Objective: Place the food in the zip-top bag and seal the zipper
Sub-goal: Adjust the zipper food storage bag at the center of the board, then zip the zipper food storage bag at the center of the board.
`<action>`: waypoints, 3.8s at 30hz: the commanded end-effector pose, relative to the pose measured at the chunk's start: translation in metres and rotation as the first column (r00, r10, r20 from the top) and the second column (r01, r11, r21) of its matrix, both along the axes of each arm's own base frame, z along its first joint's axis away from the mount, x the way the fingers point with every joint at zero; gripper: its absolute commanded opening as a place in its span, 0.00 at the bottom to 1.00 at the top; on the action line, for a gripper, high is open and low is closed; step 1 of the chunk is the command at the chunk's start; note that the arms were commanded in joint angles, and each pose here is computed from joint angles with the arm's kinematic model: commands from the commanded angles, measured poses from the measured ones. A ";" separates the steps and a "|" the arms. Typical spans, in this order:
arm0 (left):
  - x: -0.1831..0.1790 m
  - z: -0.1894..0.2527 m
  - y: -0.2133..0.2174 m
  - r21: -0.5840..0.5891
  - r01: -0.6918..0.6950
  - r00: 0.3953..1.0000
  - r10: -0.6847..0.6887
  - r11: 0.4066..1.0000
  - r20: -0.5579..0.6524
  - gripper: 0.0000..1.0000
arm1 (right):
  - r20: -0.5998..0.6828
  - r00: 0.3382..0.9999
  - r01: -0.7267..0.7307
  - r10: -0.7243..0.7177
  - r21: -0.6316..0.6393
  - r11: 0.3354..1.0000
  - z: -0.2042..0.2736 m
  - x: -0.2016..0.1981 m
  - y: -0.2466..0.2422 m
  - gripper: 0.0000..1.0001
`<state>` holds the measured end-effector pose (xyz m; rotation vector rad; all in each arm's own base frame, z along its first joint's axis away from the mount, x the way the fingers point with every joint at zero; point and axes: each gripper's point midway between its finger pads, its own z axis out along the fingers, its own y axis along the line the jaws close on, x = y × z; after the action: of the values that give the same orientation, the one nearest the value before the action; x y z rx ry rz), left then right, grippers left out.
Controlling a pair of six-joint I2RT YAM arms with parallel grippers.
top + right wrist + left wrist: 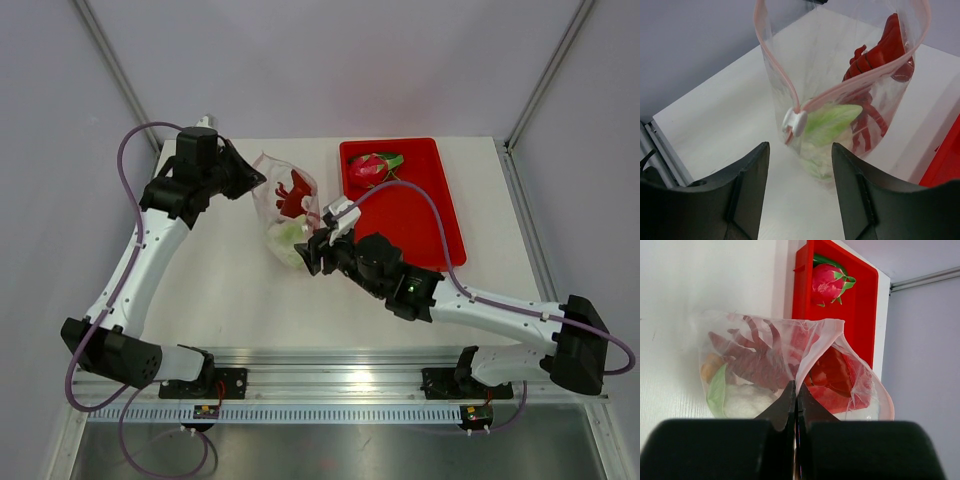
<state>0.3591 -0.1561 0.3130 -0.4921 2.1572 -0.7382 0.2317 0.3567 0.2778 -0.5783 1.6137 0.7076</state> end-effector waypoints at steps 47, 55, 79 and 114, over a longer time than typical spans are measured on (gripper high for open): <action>-0.122 0.131 -0.091 0.719 0.560 -0.094 -0.831 0.412 0.549 0.79 | 0.198 0.822 -0.494 0.535 -0.220 0.841 0.055 0.035 -0.042 0.00; -0.137 0.108 -0.119 0.782 0.576 -0.254 -0.859 0.236 0.445 0.69 | 0.165 0.797 -0.542 0.580 -0.228 0.809 0.049 0.016 -0.047 0.00; -0.022 0.065 -0.065 0.692 0.501 0.410 -0.847 0.520 0.340 0.77 | 0.149 0.877 -0.407 0.457 -0.275 0.871 0.028 0.010 -0.081 0.00; -0.063 0.078 0.017 0.737 0.292 0.567 -0.731 0.609 0.379 0.50 | 0.376 0.858 -0.275 0.350 -0.239 0.931 0.052 0.124 -0.030 0.00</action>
<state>0.2964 -0.1405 0.3554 0.7958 1.7939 -0.4086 0.3445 0.3226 0.2835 -1.1115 1.3427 0.6603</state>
